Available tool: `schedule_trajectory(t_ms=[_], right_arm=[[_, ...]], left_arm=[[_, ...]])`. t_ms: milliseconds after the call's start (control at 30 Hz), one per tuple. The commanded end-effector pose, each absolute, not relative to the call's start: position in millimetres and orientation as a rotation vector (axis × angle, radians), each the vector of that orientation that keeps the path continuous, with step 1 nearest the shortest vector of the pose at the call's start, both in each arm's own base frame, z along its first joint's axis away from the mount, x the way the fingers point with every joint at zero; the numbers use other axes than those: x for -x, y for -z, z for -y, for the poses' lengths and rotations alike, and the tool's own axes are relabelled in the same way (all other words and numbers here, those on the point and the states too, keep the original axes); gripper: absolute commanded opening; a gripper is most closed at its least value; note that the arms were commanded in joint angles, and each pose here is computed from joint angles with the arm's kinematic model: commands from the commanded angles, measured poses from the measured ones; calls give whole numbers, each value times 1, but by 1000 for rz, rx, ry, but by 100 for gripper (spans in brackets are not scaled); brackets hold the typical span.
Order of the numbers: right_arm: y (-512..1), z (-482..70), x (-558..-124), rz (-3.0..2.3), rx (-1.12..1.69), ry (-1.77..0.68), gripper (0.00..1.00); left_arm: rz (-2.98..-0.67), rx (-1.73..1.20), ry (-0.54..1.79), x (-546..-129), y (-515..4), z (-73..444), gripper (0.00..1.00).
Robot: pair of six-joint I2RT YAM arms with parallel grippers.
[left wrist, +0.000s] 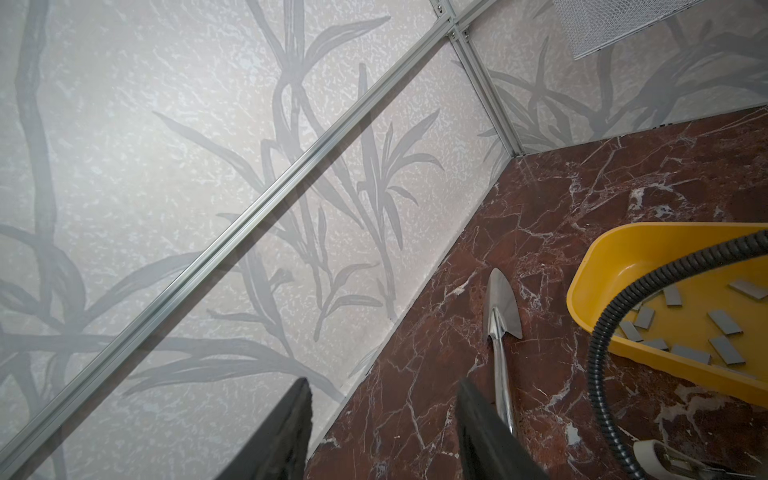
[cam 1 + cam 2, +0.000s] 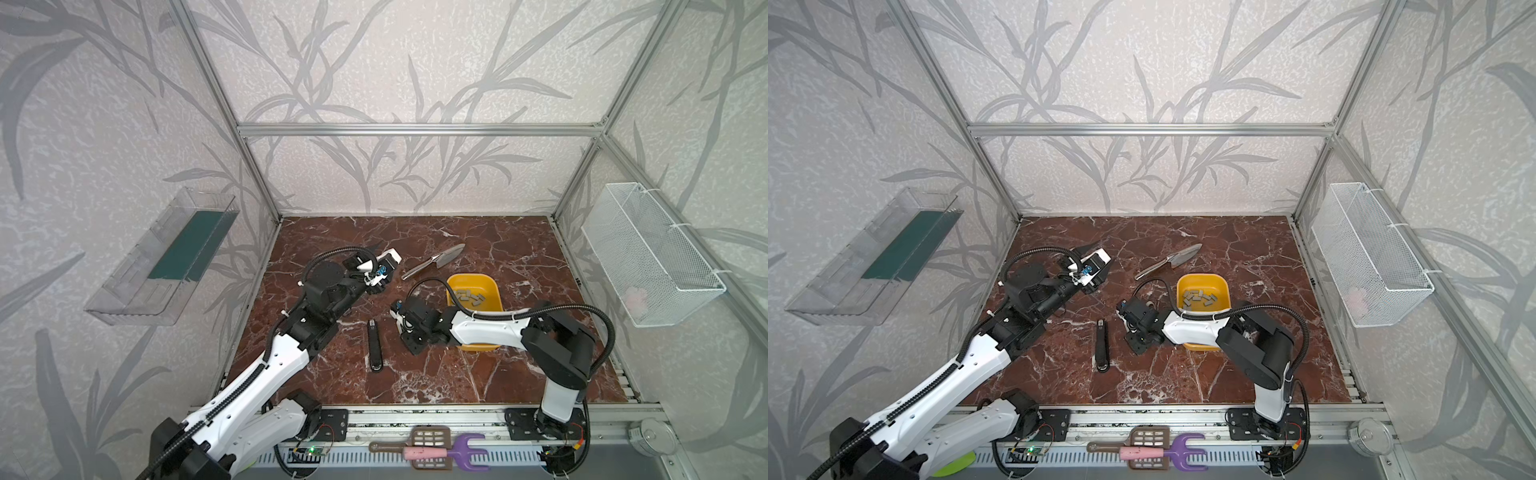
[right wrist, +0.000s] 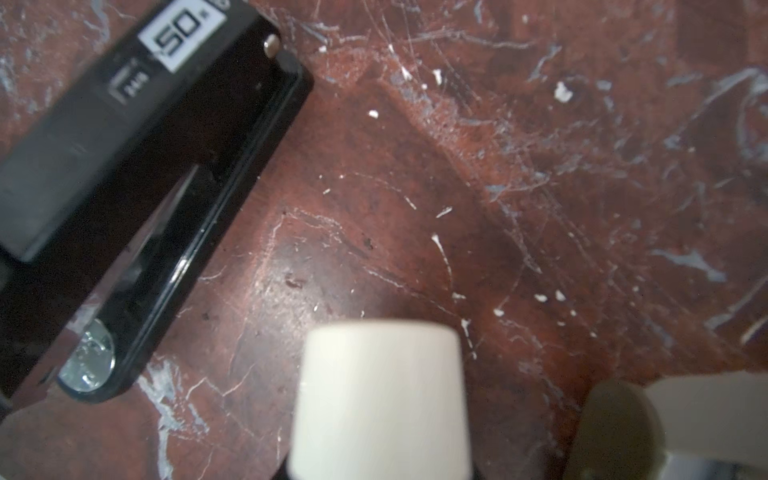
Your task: Load the staples into the stapler
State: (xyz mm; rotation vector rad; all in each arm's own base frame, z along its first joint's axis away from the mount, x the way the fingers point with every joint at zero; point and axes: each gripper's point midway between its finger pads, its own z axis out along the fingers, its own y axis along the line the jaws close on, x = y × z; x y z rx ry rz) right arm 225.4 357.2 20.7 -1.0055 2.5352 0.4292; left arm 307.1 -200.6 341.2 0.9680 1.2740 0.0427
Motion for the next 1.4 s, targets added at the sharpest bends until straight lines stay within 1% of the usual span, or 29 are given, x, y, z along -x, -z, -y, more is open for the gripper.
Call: schedule_trajectory(t_ms=[0,100,200,267,300,400,567,600,667,700,733,800,867,900,1033,1167,1367], right_arm=[[-13,-350,-222,-2591,987,-400,7],[-13,-346,-223,-2588,966,-385,12],[-21,-340,-227,-2559,932,-366,15],[-25,-339,-227,-2545,923,-369,21],[-27,-338,-227,-2541,921,-373,27],[-26,-337,-227,-2548,919,-369,36],[-25,-337,-227,-2550,917,-369,45],[-27,-338,-227,-2544,913,-372,47],[-31,-336,-227,-2530,908,-373,51],[-34,-336,-228,-2522,902,-377,54],[-36,-336,-228,-2515,902,-381,57],[-40,-335,-227,-2503,903,-390,67],[-39,-333,-226,-2505,904,-390,72],[-48,-332,-226,-2483,892,-407,72],[-51,-329,-221,-2478,867,-443,72],[-48,-329,-214,-2499,863,-481,70],[-39,-334,-201,-2547,829,-593,66]], left_arm=[[-1250,-964,-67,-307,-344,198,57],[-1249,-966,-69,-307,-343,198,57],[-1251,-968,-73,-308,-342,198,57],[-1251,-973,-70,-308,-341,198,57],[-1255,-974,-72,-308,-339,198,57],[-1257,-983,-67,-309,-337,200,57],[-1233,-1022,-53,-304,-332,205,57],[-1215,-1032,-44,-302,-331,207,59],[-1196,-1053,-21,-296,-327,210,63],[-1191,-1068,-14,-295,-324,211,71],[-1185,-1065,-14,-294,-324,211,98],[-1181,-1023,-25,-298,-325,208,99],[-1204,-960,-41,-305,-328,202,99],[-1217,-936,-50,-308,-329,200,99],[-1267,-942,-52,-314,-324,199,99],[-1322,-1074,-49,-313,-305,207,99],[-1401,-1068,-167,-330,-303,194,99]])
